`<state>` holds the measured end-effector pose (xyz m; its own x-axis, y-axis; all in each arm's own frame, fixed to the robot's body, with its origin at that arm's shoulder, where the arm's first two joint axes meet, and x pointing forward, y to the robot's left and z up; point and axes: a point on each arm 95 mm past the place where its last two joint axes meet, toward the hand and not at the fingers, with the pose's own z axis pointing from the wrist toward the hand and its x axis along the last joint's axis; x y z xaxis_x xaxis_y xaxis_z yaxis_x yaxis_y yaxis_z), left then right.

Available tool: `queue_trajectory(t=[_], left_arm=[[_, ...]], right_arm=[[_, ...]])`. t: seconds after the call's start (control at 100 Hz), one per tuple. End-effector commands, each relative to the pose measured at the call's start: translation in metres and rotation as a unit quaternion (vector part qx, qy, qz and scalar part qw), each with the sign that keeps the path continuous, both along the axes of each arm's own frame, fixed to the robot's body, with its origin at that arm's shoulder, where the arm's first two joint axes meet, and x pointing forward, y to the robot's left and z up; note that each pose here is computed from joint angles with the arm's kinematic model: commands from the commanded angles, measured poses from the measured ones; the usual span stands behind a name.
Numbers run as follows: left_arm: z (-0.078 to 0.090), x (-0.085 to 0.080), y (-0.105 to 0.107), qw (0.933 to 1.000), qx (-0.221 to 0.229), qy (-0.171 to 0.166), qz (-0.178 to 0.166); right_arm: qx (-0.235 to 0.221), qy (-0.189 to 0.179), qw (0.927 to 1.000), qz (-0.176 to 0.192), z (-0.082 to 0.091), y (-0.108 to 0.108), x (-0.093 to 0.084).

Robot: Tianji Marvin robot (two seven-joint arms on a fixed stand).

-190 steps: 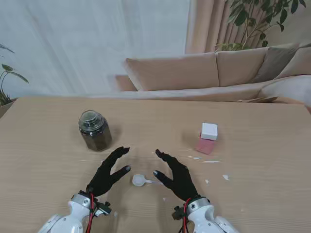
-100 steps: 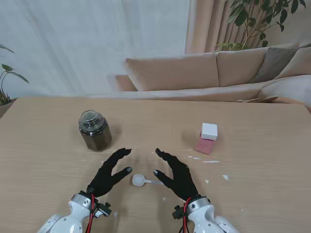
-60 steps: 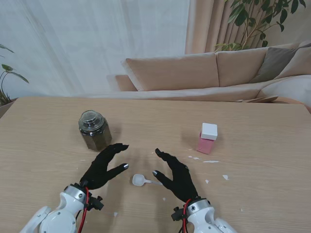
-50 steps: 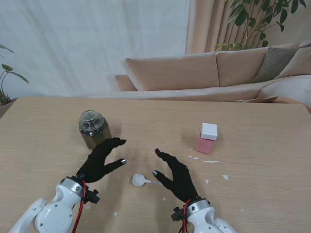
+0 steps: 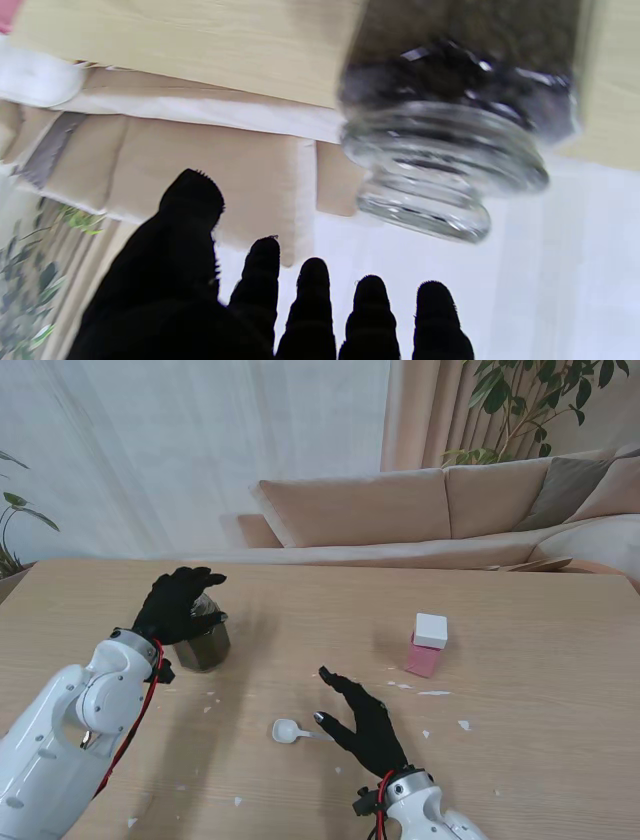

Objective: Portion coffee beans from the glass jar into the coffee jar

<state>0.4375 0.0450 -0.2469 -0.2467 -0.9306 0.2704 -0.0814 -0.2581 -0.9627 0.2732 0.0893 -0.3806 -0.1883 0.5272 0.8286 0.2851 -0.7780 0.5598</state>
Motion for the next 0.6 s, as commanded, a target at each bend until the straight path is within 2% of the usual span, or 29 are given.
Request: queue_trajectory(t=[0.0,0.2,0.33,0.59], left_arm=[[0.007,0.009,0.004,0.9998,0.018,0.005,0.011],[-0.001,0.03,0.016,0.9951,0.072,0.029,0.061],[-0.01,0.034,0.02,0.9936,0.071,0.04,0.078],[-0.022,0.032,0.02,0.9925,0.063,0.061,0.086]], right_arm=[[0.004,0.006,1.0,0.006,-0.001,0.002,-0.003],[0.006,0.005,1.0,0.002,0.0,0.0,-0.003],[0.007,0.005,1.0,0.0,0.0,-0.001,-0.003],[0.008,0.005,1.0,0.001,0.0,0.0,-0.002]])
